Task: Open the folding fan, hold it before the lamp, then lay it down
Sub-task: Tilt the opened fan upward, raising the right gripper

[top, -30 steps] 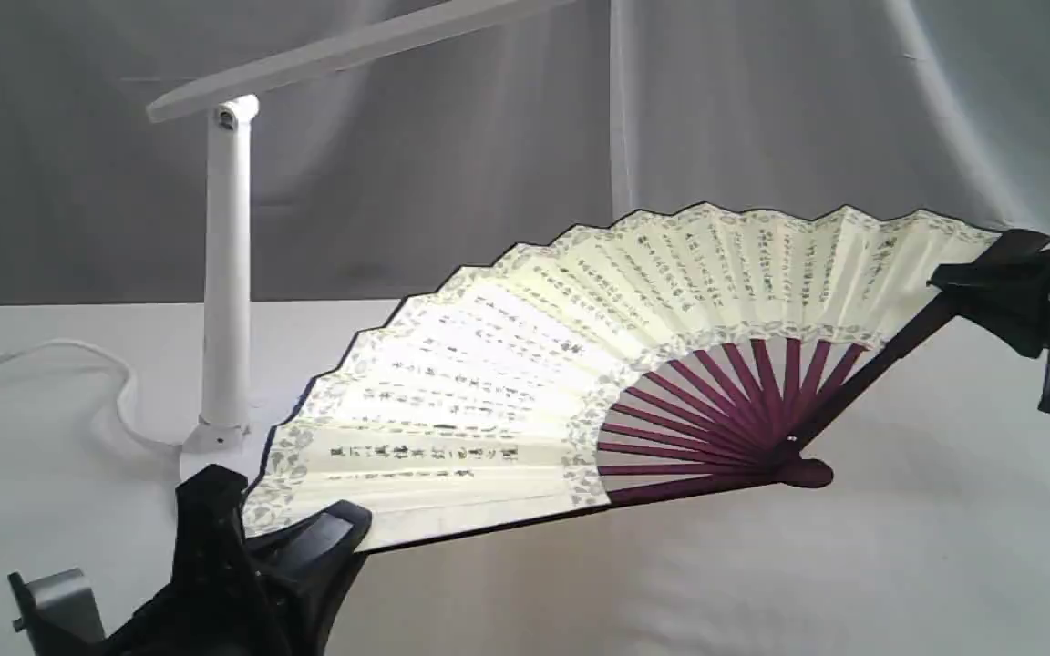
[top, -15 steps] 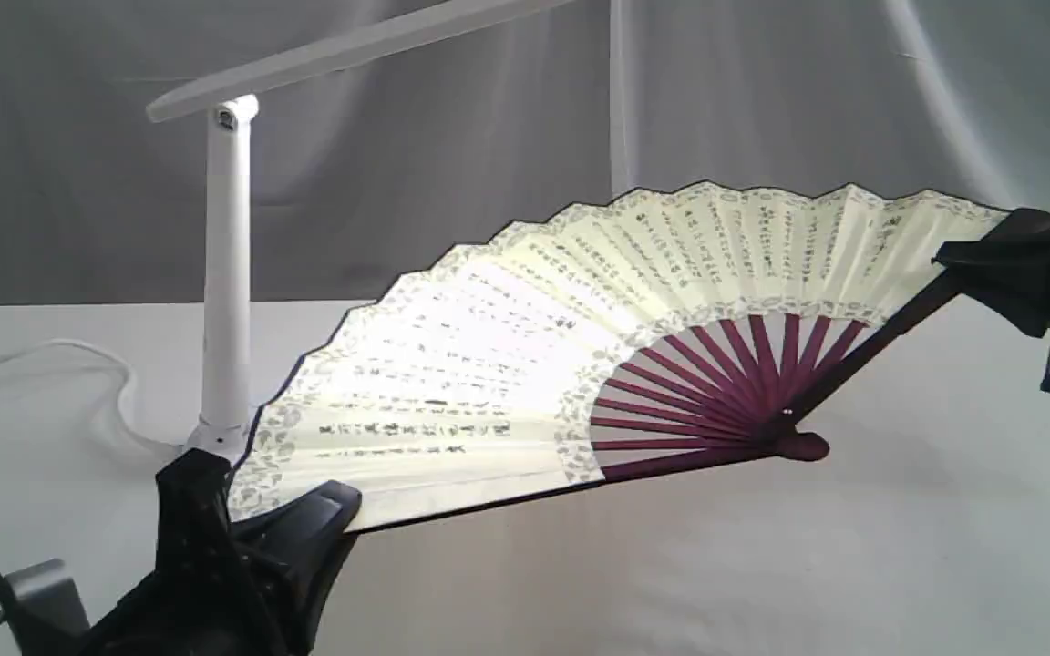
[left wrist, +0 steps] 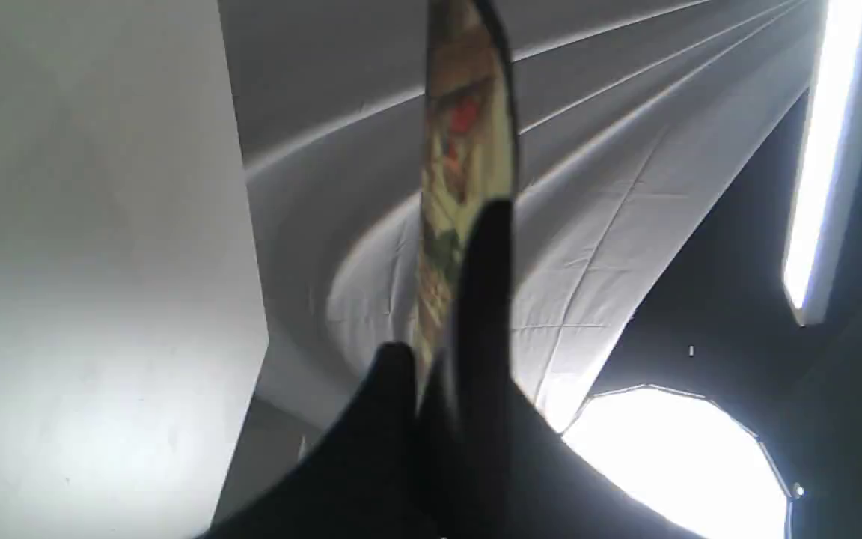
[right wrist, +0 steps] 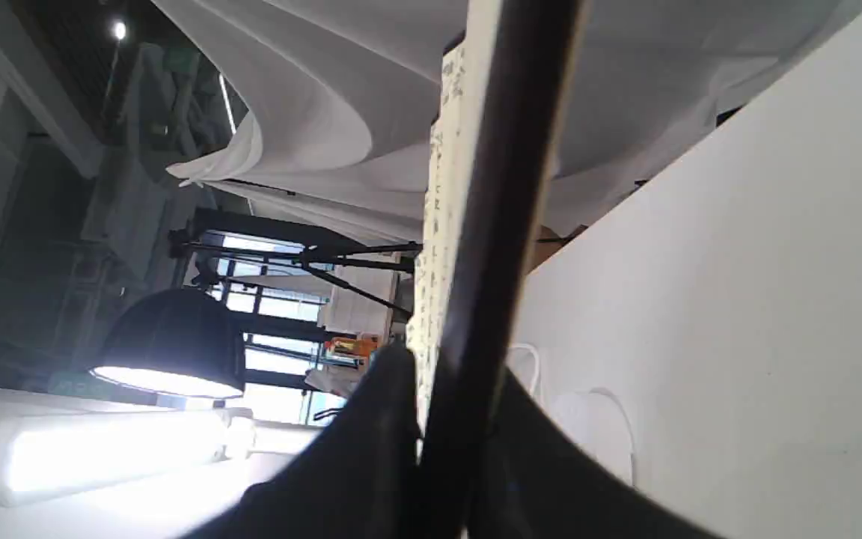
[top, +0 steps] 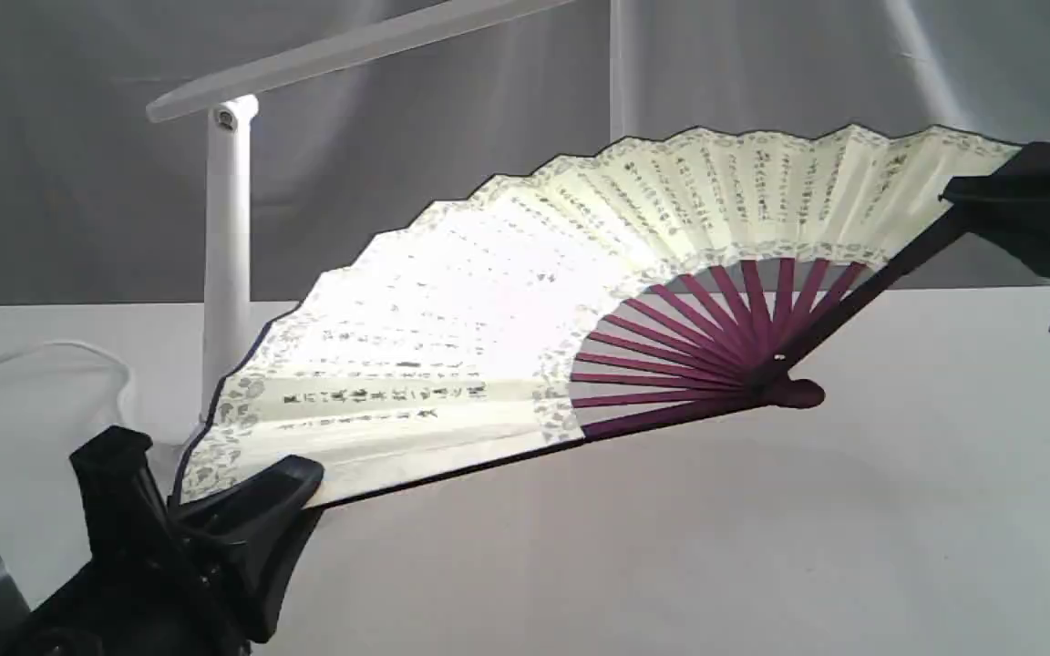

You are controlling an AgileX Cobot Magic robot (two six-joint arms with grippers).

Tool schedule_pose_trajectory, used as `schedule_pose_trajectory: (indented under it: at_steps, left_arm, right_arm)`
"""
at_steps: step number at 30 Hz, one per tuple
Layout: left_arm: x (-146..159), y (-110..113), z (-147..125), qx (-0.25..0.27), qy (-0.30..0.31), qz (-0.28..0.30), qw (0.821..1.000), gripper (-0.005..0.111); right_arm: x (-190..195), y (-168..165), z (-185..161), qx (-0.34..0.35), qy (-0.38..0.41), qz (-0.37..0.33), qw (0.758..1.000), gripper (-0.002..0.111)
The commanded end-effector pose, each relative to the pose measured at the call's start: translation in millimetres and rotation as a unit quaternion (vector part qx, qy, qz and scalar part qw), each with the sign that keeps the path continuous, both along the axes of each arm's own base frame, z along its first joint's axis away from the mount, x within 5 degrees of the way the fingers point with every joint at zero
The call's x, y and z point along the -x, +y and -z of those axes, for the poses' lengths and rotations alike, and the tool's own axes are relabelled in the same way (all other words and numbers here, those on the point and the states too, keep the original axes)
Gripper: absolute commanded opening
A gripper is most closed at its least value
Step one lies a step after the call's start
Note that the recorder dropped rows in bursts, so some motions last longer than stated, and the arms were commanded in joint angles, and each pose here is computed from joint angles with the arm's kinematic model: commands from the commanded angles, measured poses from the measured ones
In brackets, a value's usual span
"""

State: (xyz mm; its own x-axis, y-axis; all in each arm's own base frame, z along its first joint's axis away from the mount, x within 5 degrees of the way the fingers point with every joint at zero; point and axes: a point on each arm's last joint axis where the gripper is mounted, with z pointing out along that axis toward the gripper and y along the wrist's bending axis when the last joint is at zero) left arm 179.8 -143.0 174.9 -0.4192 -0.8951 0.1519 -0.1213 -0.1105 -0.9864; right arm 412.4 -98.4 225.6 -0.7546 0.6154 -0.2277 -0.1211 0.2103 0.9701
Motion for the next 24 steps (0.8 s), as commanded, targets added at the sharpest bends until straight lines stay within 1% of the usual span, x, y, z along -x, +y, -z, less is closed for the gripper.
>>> schedule_pose_trajectory:
  at_steps: [1, 4, 7, 10, 13, 16, 21, 24]
  left_arm:
    - [-0.2, 12.4, -9.6, 0.064, -0.008, -0.048, 0.997, 0.0]
    - [0.1, 12.5, -10.7, 0.073, -0.007, -0.047, 0.996, 0.0]
    - [0.8, 13.1, -9.8, 0.105, 0.009, -0.047, 0.993, 0.0]
    - [1.2, 12.5, -10.4, 0.126, 0.017, -0.043, 0.991, 0.0]
    - [2.5, 12.9, -15.5, 0.136, 0.01, -0.038, 0.99, 0.0]
    - [3.2, 17.8, -23.0, 0.154, 0.0, -0.054, 0.987, 0.0]
    - [4.6, 26.0, -32.4, 0.159, -0.019, -0.081, 0.984, 0.0]
    - [4.2, 28.1, -32.3, 0.17, -0.014, -0.092, 0.981, 0.0]
  right_arm:
    - [1.5, -13.3, -18.1, 0.038, -0.031, 0.051, 0.997, 0.0]
    - [6.8, -10.6, -37.1, 0.045, -0.049, 0.052, 0.996, 0.0]
    - [12.0, -8.0, -53.2, 0.049, -0.063, 0.053, 0.995, 0.0]
    - [16.2, -5.9, -65.2, 0.051, -0.074, 0.054, 0.994, 0.0]
    - [20.3, -3.9, -76.7, 0.052, -0.086, 0.056, 0.993, 0.0]
    - [23.5, -2.3, -85.1, 0.053, -0.095, 0.057, 0.992, 0.0]
    - [28.5, 0.2, -96.6, 0.052, -0.102, 0.058, 0.992, 0.0]
    - [30.4, 1.0, -101.8, 0.047, -0.105, 0.06, 0.992, 0.0]
